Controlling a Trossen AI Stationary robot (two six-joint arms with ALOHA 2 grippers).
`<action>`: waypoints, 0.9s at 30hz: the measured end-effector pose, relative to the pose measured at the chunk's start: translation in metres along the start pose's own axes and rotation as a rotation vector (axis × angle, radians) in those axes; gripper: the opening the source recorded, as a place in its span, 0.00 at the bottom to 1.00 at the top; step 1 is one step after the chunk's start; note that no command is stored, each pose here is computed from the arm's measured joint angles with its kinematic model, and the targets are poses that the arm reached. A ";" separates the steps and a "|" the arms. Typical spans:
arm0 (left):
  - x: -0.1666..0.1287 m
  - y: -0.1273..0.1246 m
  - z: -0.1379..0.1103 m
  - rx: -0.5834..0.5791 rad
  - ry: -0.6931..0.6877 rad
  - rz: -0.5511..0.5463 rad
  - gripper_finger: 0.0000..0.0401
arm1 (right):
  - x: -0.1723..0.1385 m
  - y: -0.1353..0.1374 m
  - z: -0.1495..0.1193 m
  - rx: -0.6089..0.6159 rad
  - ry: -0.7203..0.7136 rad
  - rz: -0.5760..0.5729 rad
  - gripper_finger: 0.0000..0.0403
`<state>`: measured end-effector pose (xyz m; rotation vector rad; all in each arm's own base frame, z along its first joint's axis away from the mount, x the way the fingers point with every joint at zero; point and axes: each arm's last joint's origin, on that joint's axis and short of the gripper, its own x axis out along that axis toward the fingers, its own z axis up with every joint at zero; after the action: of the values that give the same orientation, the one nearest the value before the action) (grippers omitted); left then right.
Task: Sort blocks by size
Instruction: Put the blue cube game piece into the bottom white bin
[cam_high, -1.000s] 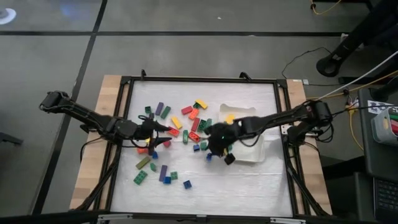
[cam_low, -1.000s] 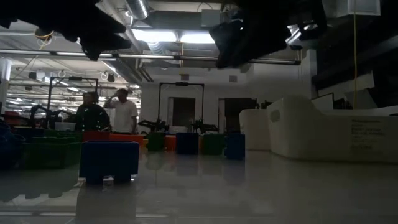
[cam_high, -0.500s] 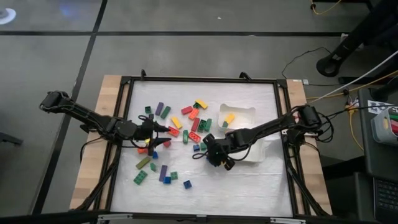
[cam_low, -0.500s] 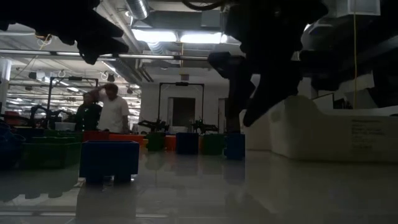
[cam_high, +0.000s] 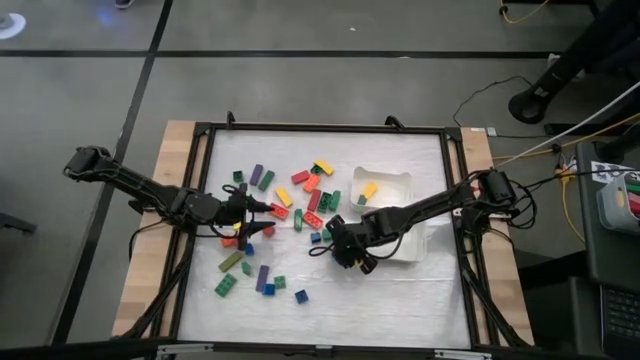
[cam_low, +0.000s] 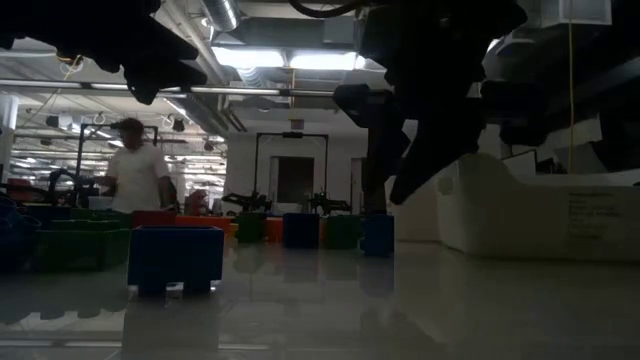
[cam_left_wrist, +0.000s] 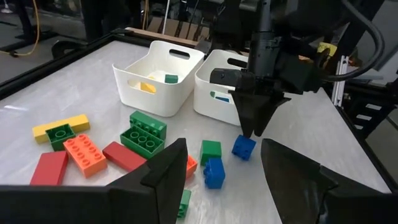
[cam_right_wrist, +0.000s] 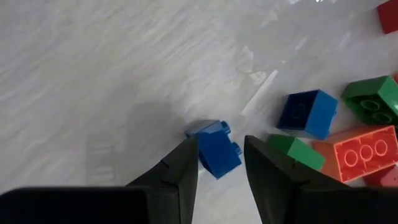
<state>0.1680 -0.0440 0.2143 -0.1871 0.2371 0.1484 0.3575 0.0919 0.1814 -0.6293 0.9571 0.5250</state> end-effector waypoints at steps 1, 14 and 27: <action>0.000 0.000 0.000 0.000 0.000 0.000 0.48 | -0.001 0.000 0.003 -0.003 -0.009 -0.003 0.33; 0.000 0.000 0.000 0.004 0.003 0.000 0.48 | -0.013 -0.007 0.021 0.358 -0.058 -0.053 0.33; 0.000 0.000 0.000 0.006 0.005 0.001 0.48 | -0.009 -0.007 0.019 0.881 -0.046 -0.069 0.33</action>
<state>0.1678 -0.0440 0.2139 -0.1816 0.2423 0.1481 0.3687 0.0994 0.1991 0.1447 1.0050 0.0225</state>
